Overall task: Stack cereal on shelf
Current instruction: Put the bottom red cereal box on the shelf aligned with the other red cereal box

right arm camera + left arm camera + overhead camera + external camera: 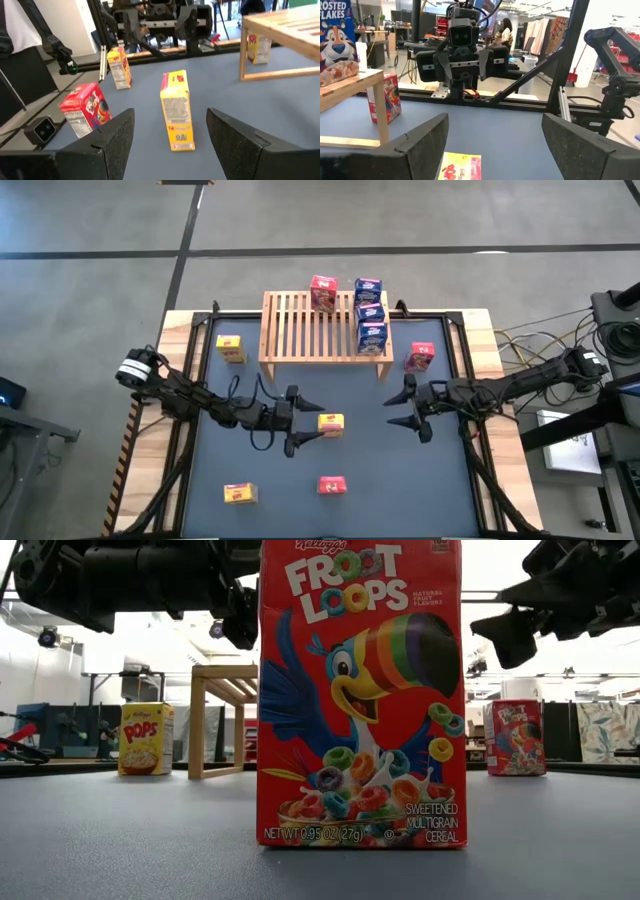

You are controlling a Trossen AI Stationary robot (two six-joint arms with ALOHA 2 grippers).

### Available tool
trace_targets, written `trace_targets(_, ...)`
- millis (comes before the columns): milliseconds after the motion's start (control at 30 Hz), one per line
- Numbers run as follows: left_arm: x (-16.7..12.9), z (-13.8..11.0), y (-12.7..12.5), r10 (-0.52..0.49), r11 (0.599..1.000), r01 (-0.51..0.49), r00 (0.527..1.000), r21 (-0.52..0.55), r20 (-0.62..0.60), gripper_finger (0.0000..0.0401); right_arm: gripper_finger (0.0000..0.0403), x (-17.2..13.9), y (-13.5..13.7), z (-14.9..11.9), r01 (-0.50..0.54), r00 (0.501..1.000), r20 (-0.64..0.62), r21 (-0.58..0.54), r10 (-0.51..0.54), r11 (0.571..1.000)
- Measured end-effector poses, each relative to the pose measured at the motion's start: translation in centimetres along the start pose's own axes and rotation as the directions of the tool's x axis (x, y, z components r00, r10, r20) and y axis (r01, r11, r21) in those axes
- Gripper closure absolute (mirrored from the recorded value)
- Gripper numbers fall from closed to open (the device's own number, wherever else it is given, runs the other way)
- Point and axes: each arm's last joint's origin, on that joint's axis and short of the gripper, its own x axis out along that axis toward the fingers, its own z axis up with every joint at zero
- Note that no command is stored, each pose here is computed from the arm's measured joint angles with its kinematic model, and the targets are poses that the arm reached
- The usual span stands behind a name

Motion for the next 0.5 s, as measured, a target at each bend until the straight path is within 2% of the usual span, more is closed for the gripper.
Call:
trace_targets(267, 0.4, 0.3, -0.1, 0.001, 0.998, -0.001, 1.000, -0.061, -0.002, 0.0097, 0.0168, 0.2, 0.2, 1.3, -0.009, 0.998, 0.064, -0.040, 0.011, 0.999)
trace_targets(400, 0.8, 1.0, -0.5, -0.010, 0.999, 0.011, 1.000, -0.048, 0.025, 0.0097, 0.0168, 0.2, 0.3, 1.5, -0.013, 0.996, 0.085, -0.039, 0.016, 0.999)
trace_targets(500, 1.0, 2.0, -1.5, -0.061, 0.998, 0.061, 0.998, -0.005, 0.002, 0.0097, 0.0168, 0.2, 0.3, 1.5, -0.015, 0.997, 0.077, -0.031, 0.018, 0.999)
